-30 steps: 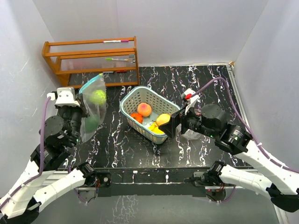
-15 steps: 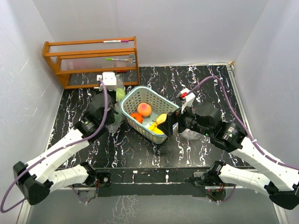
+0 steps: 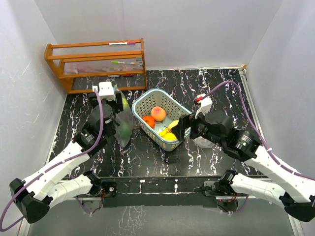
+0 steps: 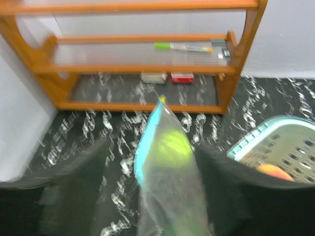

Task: Place the food in the zip-top bag and seal the zipper
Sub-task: Place the zipper food storage bag at the center of the board, then pick up the zipper food storage bag at the center of the board.

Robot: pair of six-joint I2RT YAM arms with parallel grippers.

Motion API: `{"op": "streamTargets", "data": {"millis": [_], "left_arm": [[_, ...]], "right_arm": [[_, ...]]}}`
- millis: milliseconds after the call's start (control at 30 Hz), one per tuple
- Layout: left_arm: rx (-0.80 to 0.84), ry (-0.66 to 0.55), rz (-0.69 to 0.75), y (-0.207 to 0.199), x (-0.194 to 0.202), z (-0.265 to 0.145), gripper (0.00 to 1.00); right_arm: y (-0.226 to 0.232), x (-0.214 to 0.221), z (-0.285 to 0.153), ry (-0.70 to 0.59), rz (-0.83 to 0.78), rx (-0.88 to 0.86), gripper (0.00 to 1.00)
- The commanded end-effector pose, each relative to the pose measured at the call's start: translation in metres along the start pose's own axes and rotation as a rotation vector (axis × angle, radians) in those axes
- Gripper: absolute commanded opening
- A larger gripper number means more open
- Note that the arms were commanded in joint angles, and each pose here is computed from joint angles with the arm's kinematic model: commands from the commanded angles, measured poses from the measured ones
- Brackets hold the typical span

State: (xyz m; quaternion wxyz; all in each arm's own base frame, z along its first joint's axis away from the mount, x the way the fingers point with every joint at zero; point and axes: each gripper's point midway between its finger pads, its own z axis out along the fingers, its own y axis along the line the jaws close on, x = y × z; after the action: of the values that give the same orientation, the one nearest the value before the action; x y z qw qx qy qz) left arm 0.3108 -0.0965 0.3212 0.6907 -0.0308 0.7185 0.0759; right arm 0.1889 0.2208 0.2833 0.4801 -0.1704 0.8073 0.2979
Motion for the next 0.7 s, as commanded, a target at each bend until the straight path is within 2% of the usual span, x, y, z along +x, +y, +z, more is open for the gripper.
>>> {"op": "streamTargets", "data": {"millis": [0,33,67,233,333,533,667], "left_arm": [[0.010,0.110,-0.084,0.007,0.029,-0.014,0.91],[0.034,0.123,-0.101,0.005,0.030,-0.018,0.96],[0.071,0.138,-0.113,0.002,0.031,-0.022,0.97],[0.114,0.161,-0.117,0.015,0.028,-0.042,0.97],[0.115,0.153,-0.104,0.028,0.026,-0.052,0.97],[0.136,0.111,-0.129,0.041,0.016,-0.064,0.97],[0.152,0.097,-0.133,0.039,0.012,-0.065,0.97]], "right_arm": [[-0.049,-0.004,-0.005,-0.037,0.134,0.315,0.98],[-0.056,-0.001,-0.007,-0.032,0.151,0.358,0.98],[-0.061,0.000,-0.009,-0.032,0.166,0.389,0.98],[-0.085,0.017,-0.018,-0.009,0.245,0.552,0.98],[-0.092,0.031,-0.023,-0.012,0.310,0.587,0.98],[-0.103,0.061,-0.028,-0.003,0.428,0.633,0.85],[-0.105,0.077,-0.023,0.029,0.468,0.653,0.84]]}}
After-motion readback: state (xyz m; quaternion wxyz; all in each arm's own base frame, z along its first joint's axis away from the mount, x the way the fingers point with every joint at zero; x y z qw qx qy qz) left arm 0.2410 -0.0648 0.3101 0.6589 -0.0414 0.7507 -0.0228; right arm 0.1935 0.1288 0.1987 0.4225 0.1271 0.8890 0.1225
